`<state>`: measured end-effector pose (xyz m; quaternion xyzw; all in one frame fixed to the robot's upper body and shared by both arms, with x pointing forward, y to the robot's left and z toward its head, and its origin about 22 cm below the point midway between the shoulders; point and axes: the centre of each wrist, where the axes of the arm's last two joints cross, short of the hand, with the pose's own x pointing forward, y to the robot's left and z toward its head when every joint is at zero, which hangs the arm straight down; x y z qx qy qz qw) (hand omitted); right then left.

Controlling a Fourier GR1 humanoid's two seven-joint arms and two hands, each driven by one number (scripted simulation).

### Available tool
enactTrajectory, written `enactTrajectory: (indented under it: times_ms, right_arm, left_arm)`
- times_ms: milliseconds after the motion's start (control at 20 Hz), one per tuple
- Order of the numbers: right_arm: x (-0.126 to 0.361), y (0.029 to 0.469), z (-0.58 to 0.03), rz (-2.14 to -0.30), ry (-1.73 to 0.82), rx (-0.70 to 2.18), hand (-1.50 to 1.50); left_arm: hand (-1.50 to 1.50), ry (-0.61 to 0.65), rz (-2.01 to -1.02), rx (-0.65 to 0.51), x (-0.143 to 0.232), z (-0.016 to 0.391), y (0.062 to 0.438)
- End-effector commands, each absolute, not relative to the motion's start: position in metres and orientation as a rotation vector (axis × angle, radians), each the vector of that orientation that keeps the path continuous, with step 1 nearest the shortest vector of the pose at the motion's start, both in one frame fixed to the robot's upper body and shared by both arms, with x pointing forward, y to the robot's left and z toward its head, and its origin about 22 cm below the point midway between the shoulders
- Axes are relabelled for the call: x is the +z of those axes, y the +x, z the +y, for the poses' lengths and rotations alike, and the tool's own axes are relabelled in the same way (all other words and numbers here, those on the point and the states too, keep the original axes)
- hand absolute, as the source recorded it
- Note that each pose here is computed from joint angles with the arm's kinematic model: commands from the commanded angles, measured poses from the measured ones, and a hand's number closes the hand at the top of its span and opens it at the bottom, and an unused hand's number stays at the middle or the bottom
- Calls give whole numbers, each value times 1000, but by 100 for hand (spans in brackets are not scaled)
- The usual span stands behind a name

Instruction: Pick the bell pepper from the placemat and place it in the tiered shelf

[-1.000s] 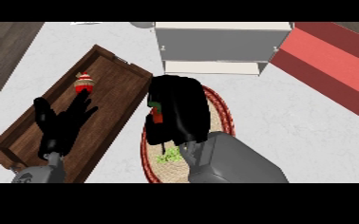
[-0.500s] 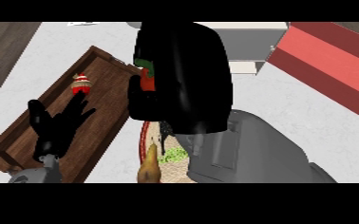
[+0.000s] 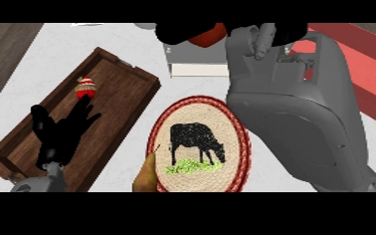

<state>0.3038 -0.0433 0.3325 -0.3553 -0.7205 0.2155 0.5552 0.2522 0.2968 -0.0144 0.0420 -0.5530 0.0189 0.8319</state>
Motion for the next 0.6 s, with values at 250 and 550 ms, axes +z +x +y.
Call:
enactTrajectory:
  times_ms: [250, 550]
  right_arm:
    - [380, 364, -105, -1600, -879, 495, 150]
    - [363, 389, -89, -1575, -870, 607, 150]
  left_arm:
    - [0, 75, -1112, 27, -27, 292, 233]
    - [0, 73, -1120, 24, -13, 288, 271]
